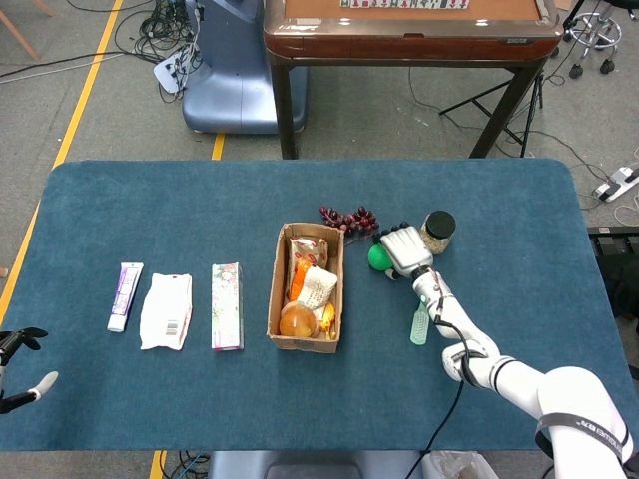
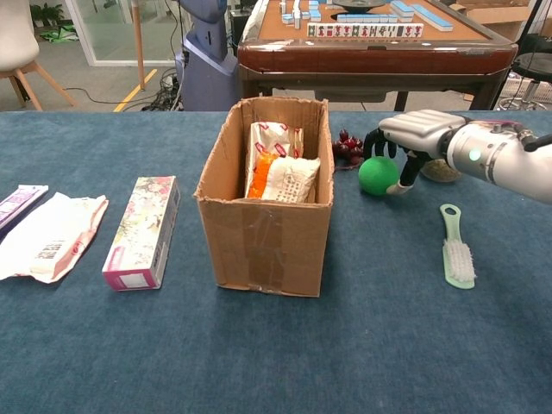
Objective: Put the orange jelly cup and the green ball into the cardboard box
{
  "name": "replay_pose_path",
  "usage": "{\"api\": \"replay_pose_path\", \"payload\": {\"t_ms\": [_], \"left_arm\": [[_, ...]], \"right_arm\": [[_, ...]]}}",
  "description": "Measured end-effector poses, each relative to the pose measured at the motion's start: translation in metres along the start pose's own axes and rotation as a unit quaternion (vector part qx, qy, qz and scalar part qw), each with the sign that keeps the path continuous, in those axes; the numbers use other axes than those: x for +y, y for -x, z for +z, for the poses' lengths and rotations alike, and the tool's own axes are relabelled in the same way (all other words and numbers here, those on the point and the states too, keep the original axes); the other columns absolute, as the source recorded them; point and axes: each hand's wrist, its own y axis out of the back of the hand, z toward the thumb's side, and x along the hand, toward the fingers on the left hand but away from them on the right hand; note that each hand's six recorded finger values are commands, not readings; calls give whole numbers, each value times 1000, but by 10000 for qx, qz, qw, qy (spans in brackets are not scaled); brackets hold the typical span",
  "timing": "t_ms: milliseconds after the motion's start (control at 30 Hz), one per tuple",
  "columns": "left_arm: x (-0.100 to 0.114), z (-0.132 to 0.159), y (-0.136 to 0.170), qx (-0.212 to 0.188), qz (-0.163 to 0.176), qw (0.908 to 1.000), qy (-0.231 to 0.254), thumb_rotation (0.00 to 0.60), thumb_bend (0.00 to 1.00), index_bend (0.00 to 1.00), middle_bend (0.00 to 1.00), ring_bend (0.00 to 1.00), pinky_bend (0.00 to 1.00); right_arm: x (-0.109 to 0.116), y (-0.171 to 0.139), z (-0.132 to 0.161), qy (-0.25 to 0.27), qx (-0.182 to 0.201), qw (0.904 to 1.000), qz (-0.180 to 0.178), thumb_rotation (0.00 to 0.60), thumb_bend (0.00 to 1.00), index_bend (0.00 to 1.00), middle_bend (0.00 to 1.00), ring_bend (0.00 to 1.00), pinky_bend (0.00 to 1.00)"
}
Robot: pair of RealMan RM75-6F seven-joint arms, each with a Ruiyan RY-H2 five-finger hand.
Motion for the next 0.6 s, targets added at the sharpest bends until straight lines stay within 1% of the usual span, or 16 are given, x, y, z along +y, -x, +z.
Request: {"api": "replay_pose_path", "payload": {"t_ms": [167,300,400,600], "left_arm": [[-1,0,0,-7,-9,10000,-8,600,137,362,467,346,592],[-1,1,0,-9,-5,10000,-40,600,136,362,468,346,592],[-1,1,0,-13,-3,10000,-53,600,137,362,468,346,592],[-3,2,0,-26,-14,10000,-75,600,137,362,468,346,592]], "right_arm": [[8,-5,1,77,69,9998,-140,600,242,450,421,330,270],[21,-11,4,199,169,9991,-321,600,242,451,421,330,270],[36,-19,8,369,285,9975,-529,600,242,451,421,330,270],[80,-45,17,694,581,9899,-1088,600,242,451,421,330,270]]}}
